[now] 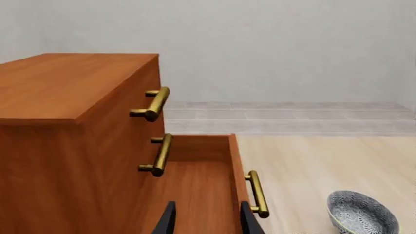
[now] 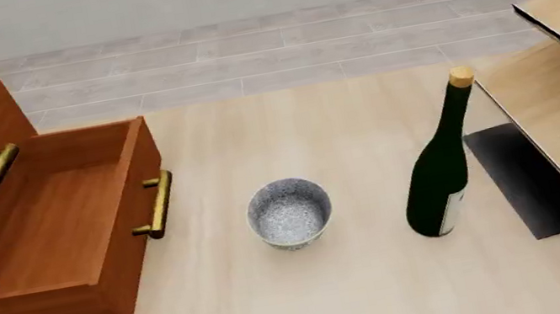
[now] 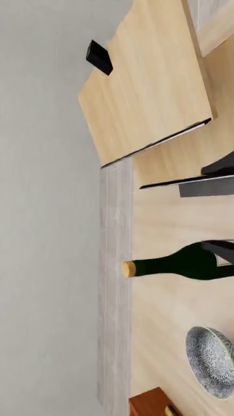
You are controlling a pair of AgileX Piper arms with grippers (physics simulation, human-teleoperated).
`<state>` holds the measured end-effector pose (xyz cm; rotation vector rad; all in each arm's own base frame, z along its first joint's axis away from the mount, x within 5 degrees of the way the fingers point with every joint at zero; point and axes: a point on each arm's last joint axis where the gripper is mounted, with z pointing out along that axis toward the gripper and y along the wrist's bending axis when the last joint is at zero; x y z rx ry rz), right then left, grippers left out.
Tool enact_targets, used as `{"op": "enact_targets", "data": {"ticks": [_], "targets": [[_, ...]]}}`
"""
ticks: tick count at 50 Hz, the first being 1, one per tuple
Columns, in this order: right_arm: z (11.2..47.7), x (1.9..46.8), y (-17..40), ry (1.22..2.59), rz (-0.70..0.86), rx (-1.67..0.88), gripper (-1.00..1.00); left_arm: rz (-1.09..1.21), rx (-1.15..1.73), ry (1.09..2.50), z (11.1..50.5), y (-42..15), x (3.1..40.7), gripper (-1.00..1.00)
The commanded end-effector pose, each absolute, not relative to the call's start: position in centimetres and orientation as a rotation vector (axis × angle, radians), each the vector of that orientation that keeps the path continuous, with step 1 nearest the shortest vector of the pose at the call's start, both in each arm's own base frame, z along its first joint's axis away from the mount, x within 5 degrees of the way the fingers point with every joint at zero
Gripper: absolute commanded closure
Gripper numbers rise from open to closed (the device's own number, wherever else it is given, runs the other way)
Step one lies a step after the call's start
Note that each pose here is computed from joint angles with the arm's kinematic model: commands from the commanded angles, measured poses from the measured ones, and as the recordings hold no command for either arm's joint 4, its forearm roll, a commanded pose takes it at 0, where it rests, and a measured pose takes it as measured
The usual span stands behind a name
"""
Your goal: Put the bowl on top of the cabinet.
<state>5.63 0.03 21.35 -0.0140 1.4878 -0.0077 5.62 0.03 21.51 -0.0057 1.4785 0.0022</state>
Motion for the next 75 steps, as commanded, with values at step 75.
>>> {"op": "enact_targets", "data": {"ticks": [75], "targets": [[21.7,5.6,-0.1,1.468,0.031,0.057,-1.00,-0.243,0.331,1.427,25.7,-5.0,12.6,-1.00]]}}
